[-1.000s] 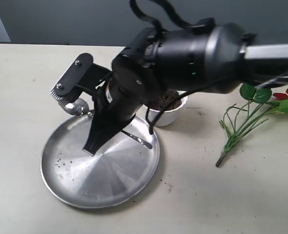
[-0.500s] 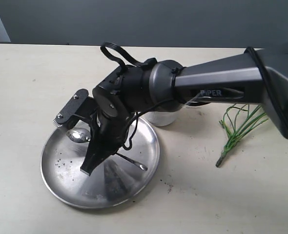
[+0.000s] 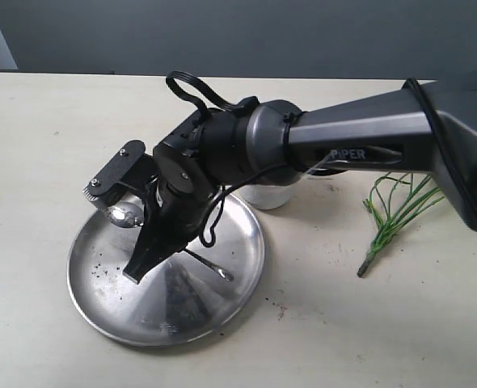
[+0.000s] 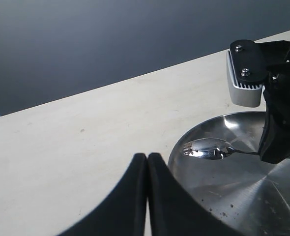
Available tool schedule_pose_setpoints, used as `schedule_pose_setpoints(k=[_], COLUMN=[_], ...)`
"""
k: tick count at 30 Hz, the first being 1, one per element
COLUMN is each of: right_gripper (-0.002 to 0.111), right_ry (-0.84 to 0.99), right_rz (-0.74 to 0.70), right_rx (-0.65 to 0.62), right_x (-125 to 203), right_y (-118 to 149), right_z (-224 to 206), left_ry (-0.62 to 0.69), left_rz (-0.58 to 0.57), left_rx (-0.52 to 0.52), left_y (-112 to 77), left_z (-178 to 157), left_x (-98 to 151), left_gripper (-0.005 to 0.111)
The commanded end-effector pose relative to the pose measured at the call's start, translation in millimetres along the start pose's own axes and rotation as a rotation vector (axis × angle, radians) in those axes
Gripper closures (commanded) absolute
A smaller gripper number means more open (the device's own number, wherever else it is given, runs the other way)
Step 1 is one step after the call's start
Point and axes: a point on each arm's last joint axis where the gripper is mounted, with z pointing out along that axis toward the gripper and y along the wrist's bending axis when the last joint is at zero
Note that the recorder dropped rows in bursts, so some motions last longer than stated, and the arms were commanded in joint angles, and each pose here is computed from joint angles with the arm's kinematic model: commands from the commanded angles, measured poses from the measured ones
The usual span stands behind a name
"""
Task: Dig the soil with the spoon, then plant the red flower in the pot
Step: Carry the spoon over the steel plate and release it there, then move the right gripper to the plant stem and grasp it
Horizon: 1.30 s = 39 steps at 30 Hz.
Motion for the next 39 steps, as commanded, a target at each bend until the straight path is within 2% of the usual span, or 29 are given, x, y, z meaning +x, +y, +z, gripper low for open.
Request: schedule_pose_setpoints(k=[1,5,10,15,24,27,30,32,35,37,39], right_gripper=[0.109,0.105,0.084,0.072,0.074,0.082,0.095,0.1,0.1,0.1,0.1], right_ry=[-0.01,0.007,0.011,0.048,0.26,0.262,0.243,0.222,0.181,0.163,0.108], right_rz=[0.004,-0.009,-0.012,0.0,0.128,0.161,0.237,0.337,0.476,0.511,0.604], right_rx=[0.007,0.015,0.016,0.014,0.016,0.052,0.153,0.253,0.427,0.534,0.594], right_x=[-2,-1,0,3,22,34,53,73,107,128,146], right_y=[-3,-4,-4,-4,-4,-5,-10,-14,-22,-30,-43], right_z=[-4,-4,-4,-5,-58,-73,-84,-90,-99,-102,-105], left_ry=[-0.017,-0.017,-0.017,-0.017,-0.017,-0.017,-0.017,-0.017,-0.017,-0.017,-0.017], left_rz=[-0.007,-0.007,-0.007,-0.007,-0.007,-0.007,-0.007,-0.007,-0.007,-0.007,-0.007], left_rx=[0.004,0.004,0.004,0.004,0.004,0.004,0.004,0.004,0.004,0.004,0.004], left_y=[-0.1,-0.1,-0.1,-0.1,-0.1,-0.1,-0.1,-0.1,-0.1,-0.1,-0.1], left_z=[0,0,0,0,0,0,0,0,0,0,0], left_x=[-2,-2,-2,-2,-2,-2,-2,-2,-2,-2,-2], left_gripper=[0.106,0.106,0.106,0.106,0.106,0.106,0.106,0.106,0.106,0.106,0.106])
